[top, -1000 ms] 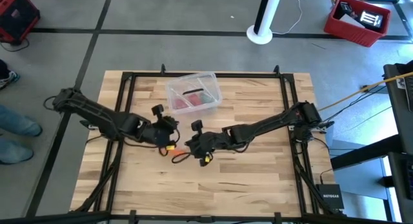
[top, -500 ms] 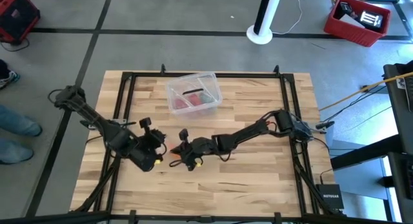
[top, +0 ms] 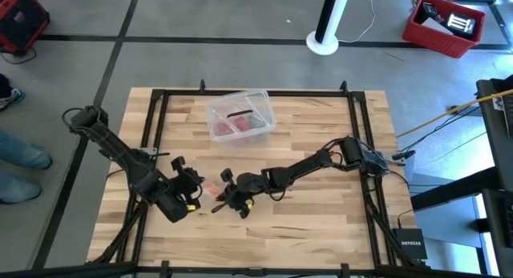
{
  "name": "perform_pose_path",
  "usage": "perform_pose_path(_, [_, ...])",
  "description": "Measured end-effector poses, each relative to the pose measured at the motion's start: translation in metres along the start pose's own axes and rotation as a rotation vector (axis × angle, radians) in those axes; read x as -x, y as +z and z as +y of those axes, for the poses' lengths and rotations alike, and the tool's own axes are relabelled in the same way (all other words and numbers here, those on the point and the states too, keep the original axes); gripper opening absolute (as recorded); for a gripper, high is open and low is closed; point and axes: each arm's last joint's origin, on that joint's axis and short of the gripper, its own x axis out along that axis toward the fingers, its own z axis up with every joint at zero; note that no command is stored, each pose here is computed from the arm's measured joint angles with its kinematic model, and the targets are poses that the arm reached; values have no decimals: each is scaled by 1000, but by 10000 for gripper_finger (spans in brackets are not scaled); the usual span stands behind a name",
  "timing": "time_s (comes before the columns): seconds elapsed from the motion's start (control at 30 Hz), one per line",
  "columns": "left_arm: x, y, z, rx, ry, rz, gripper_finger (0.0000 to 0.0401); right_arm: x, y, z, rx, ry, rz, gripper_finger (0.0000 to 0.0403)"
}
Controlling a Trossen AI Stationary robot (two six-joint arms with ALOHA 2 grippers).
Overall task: Roll bandage
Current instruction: Open the transparent zip bag
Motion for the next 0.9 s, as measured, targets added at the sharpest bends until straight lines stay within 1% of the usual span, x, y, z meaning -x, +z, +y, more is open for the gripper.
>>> perform_pose_path(0.07, [1, 0, -3, 1, -25, -2, 1, -1, -4, 0, -7, 33, 2, 4])
perform_pose_path(0.13, [1, -1, -2, 13, -22, 4, 1, -2, -8, -3, -11, 49, -4, 3])
perform_pose_path(0.27, [2, -4, 1, 61, 1, 23, 1, -2, -7, -3, -16, 36, -12, 4])
perform_pose_path(0.33, [1, -3, 1, 103, 4, 19, 1, -2, -4, -3, -56, 13, -37, 9])
perform_pose_path(0.43, [0, 0, -4, 120, -25, 0, 1, -2, -1, -2, -99, -1, -72, 15])
perform_pose_path(0.57, [-3, -1, -7, 135, -22, 7, 1, -2, 0, -3, -136, -14, -89, 5])
perform_pose_path(0.67, [-7, -7, -7, 135, -1, 21, 1, -3, -2, -1, -163, 17, -88, 8])
perform_pose_path(0.8, [-16, -19, -2, 158, 30, 42, 1, -6, -4, 1, -258, 6, -76, 19])
perform_pose_path(0.9, [-21, -23, 1, 187, 49, 48, 1, -5, -2, 1, -303, 1, -85, 18])
